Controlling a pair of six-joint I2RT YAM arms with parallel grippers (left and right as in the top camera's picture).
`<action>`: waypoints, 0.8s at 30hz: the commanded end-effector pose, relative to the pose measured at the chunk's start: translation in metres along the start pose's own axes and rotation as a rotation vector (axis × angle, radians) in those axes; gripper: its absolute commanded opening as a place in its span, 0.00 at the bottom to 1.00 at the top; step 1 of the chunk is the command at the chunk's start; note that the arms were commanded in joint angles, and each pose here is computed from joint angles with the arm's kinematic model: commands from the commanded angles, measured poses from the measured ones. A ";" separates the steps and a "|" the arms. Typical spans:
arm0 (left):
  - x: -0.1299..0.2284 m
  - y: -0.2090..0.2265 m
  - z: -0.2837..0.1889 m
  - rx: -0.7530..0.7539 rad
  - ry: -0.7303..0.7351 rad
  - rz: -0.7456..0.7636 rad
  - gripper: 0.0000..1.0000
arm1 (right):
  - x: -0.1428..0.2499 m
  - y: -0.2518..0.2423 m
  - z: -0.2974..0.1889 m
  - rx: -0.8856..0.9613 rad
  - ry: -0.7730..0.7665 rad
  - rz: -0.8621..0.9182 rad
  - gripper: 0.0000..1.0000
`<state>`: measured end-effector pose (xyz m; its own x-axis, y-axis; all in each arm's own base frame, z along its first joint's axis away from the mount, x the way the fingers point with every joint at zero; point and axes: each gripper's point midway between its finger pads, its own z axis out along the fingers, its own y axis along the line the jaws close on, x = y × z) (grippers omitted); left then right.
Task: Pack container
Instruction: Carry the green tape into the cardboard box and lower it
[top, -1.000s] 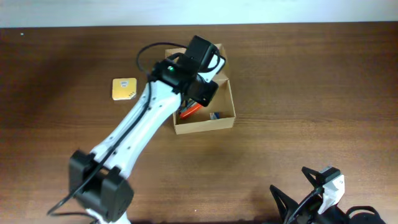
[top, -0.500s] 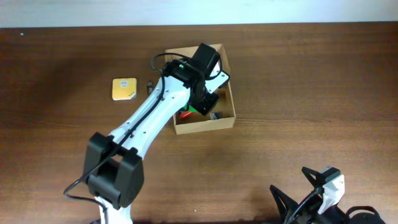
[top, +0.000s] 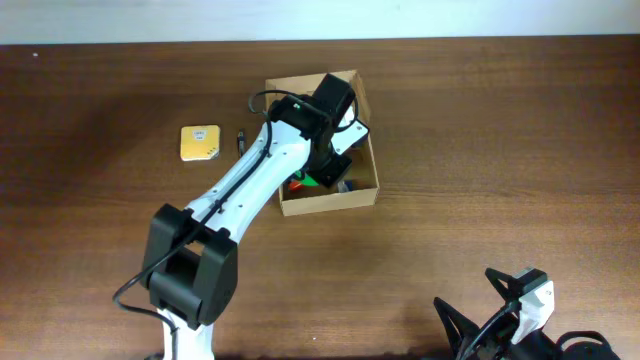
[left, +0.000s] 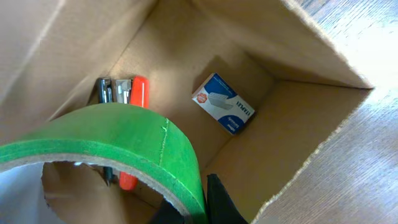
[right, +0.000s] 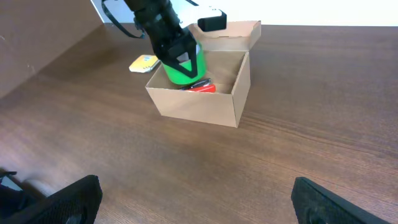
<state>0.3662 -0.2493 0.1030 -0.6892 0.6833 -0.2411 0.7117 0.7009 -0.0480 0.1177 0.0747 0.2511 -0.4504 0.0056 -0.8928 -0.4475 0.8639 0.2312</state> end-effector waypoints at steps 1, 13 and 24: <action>0.000 -0.003 0.007 0.019 0.014 0.017 0.02 | 0.000 0.001 0.000 -0.008 -0.004 0.006 0.99; 0.001 -0.001 0.008 0.010 0.017 0.017 0.15 | 0.000 0.001 0.000 -0.008 -0.004 0.006 0.99; 0.001 0.003 0.008 -0.015 0.020 0.016 0.31 | 0.000 0.001 0.000 -0.008 -0.004 0.006 0.99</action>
<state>0.3664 -0.2478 0.0955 -0.6880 0.6910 -0.2217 0.7149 0.6979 -0.0432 0.1177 0.0747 0.2511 -0.4503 0.0053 -0.8929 -0.4477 0.8639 0.2309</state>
